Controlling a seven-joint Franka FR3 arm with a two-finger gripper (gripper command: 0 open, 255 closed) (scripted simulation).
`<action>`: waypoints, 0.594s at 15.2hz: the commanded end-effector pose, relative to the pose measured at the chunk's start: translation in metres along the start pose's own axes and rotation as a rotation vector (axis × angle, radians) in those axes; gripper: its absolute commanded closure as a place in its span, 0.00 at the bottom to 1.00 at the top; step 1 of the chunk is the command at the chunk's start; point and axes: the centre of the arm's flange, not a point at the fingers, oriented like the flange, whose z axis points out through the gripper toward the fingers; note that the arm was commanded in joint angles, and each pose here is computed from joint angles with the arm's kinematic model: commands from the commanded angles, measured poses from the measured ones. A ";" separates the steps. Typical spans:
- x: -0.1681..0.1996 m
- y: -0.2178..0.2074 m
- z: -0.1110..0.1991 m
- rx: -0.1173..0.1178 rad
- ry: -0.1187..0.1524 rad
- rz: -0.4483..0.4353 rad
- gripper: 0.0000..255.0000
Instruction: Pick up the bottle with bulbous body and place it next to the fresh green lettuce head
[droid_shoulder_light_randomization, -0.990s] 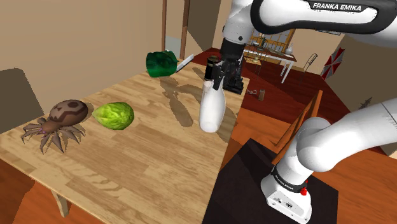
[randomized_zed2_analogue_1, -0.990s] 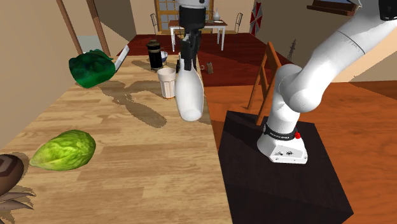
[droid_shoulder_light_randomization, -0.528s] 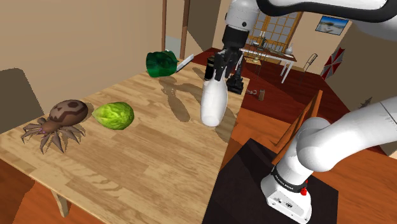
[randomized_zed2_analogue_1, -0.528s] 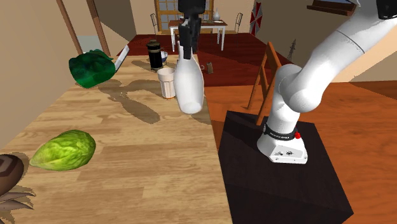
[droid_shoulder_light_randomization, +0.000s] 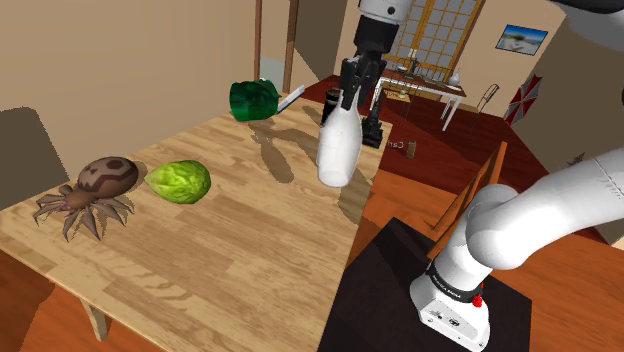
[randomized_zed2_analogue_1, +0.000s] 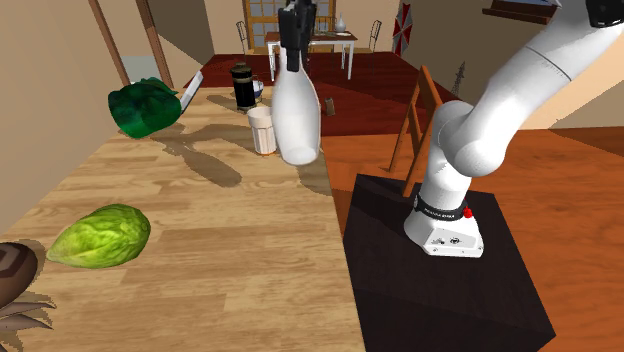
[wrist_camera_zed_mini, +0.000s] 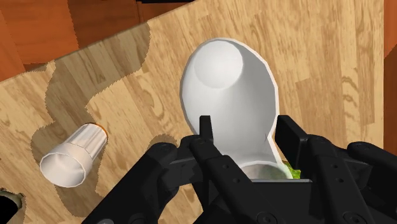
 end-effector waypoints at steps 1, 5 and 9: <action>0.000 0.001 -0.012 0.000 0.000 0.000 1.00; 0.002 0.001 -0.033 0.000 0.000 0.000 1.00; 0.003 0.001 -0.054 0.000 0.000 0.000 1.00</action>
